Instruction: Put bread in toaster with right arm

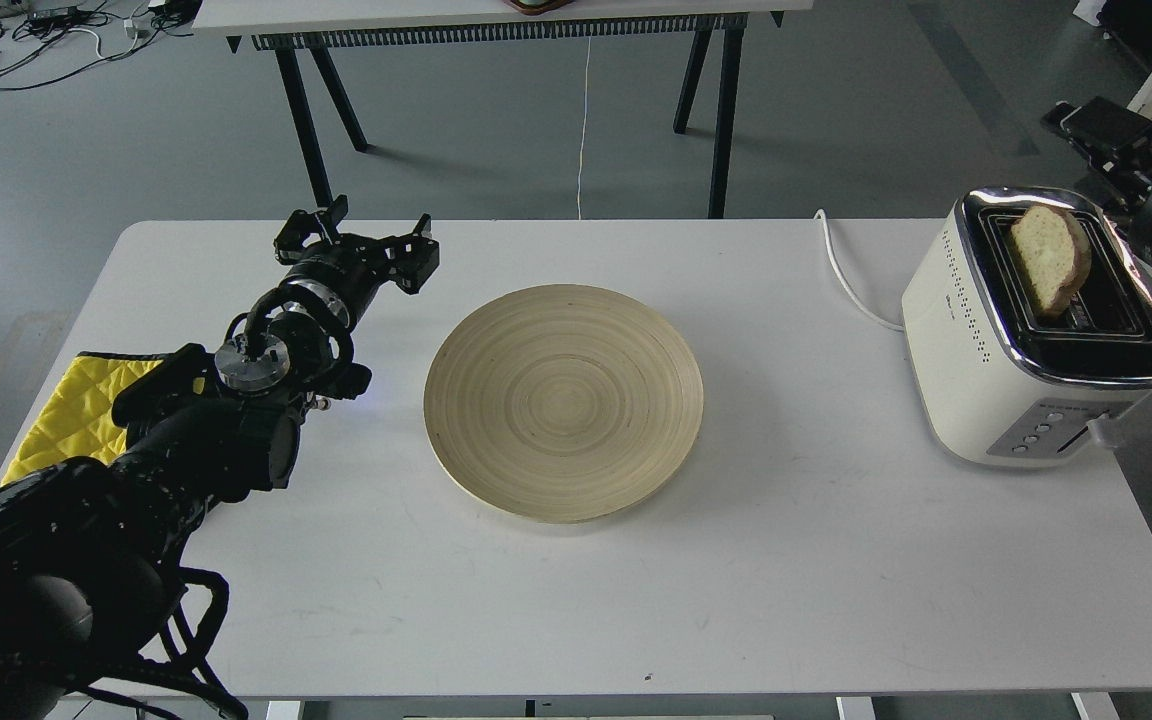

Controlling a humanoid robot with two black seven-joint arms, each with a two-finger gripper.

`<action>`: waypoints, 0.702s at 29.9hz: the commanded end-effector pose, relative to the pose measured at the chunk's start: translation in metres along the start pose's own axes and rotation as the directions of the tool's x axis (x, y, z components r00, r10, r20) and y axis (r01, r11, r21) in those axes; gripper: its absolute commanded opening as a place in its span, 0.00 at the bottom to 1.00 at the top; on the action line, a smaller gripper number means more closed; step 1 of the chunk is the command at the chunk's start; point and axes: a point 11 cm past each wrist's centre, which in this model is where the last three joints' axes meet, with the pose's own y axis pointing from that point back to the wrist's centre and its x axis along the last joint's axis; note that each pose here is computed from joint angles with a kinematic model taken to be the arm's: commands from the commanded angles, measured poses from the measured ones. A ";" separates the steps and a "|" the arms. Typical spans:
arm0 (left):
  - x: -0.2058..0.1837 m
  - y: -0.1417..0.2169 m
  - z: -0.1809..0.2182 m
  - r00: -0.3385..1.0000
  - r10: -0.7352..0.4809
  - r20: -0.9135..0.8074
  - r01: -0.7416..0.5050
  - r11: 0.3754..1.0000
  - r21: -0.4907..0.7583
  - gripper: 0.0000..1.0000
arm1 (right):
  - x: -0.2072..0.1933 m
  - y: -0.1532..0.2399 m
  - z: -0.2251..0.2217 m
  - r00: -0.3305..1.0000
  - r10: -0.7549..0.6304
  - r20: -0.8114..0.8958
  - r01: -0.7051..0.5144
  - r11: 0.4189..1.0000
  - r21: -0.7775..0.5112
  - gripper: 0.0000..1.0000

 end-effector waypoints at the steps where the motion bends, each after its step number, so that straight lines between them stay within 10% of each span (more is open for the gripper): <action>1: 0.000 0.000 -0.001 1.000 0.000 -0.001 0.000 1.000 0.001 1.00 | -0.011 -0.013 -0.044 0.977 -0.036 0.209 0.018 0.996 0.088 0.98; 10: 0.000 0.000 -0.001 1.000 0.000 -0.001 0.000 1.000 0.001 1.00 | -0.045 -0.035 -0.101 0.846 -0.292 0.447 0.148 0.932 0.330 0.98; 21: 0.000 0.000 -0.001 1.000 0.000 -0.001 0.000 1.000 0.001 1.00 | -0.098 -0.063 -0.035 0.461 -0.489 0.740 0.212 0.871 0.443 0.98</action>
